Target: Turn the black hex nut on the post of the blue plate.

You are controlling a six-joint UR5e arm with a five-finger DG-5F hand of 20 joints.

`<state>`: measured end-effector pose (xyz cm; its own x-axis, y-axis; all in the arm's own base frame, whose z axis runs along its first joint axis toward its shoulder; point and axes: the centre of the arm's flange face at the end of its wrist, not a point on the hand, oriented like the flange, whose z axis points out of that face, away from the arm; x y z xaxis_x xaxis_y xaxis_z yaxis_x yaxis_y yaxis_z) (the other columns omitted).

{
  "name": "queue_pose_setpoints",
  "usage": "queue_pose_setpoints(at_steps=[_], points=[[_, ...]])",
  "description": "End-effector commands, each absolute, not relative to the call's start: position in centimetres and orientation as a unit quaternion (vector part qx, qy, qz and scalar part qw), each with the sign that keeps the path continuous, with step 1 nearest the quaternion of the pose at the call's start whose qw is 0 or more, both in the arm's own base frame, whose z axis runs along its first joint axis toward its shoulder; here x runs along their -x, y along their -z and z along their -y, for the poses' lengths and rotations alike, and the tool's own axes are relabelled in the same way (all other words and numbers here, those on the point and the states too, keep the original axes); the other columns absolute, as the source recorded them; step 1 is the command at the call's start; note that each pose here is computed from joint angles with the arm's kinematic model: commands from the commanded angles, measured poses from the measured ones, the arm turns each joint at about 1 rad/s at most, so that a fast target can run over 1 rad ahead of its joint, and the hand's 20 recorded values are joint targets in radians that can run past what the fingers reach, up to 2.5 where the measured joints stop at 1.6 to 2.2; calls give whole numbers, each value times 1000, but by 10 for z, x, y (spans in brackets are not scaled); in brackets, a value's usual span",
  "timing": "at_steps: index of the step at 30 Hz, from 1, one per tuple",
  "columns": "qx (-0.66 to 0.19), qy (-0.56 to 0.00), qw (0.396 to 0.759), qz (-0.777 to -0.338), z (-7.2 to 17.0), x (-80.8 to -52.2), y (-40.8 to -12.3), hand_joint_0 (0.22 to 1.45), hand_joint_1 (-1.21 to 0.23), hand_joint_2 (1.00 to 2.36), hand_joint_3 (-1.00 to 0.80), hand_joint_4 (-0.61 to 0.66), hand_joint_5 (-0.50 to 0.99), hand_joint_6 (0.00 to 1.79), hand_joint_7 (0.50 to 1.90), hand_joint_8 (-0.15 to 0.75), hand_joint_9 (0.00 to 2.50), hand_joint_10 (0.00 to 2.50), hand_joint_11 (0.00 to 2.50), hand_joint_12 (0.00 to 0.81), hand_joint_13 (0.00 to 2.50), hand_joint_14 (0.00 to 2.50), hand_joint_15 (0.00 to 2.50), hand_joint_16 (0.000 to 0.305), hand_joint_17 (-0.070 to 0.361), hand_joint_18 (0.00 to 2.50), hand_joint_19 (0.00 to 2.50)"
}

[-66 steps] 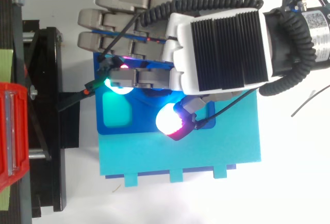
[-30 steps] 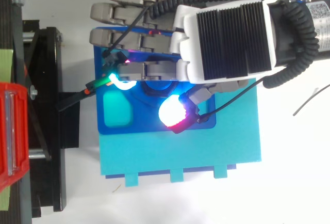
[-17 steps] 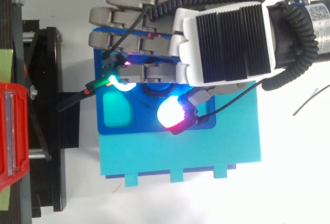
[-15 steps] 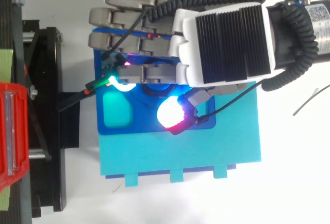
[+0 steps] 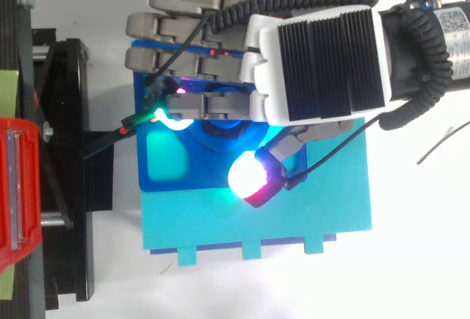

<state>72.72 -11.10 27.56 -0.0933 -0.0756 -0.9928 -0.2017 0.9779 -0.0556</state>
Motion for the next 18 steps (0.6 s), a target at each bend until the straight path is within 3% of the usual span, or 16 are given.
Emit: queue_pose_setpoints(at_steps=[1,8,18], points=[[94,-47,667,-738,111,-727,-275,395,-378,1000,-500,265,-183,501,1103,275,219,0,27,397,117,0,38,62,140,0,29],[94,-47,670,-735,111,-728,-276,471,-492,1000,-500,213,-184,502,1104,242,214,0,16,357,97,0,24,54,122,0,14],[95,-47,671,-734,110,-729,-276,529,-648,1010,-361,171,-190,502,1119,213,215,0,20,336,95,0,17,50,113,0,3]])
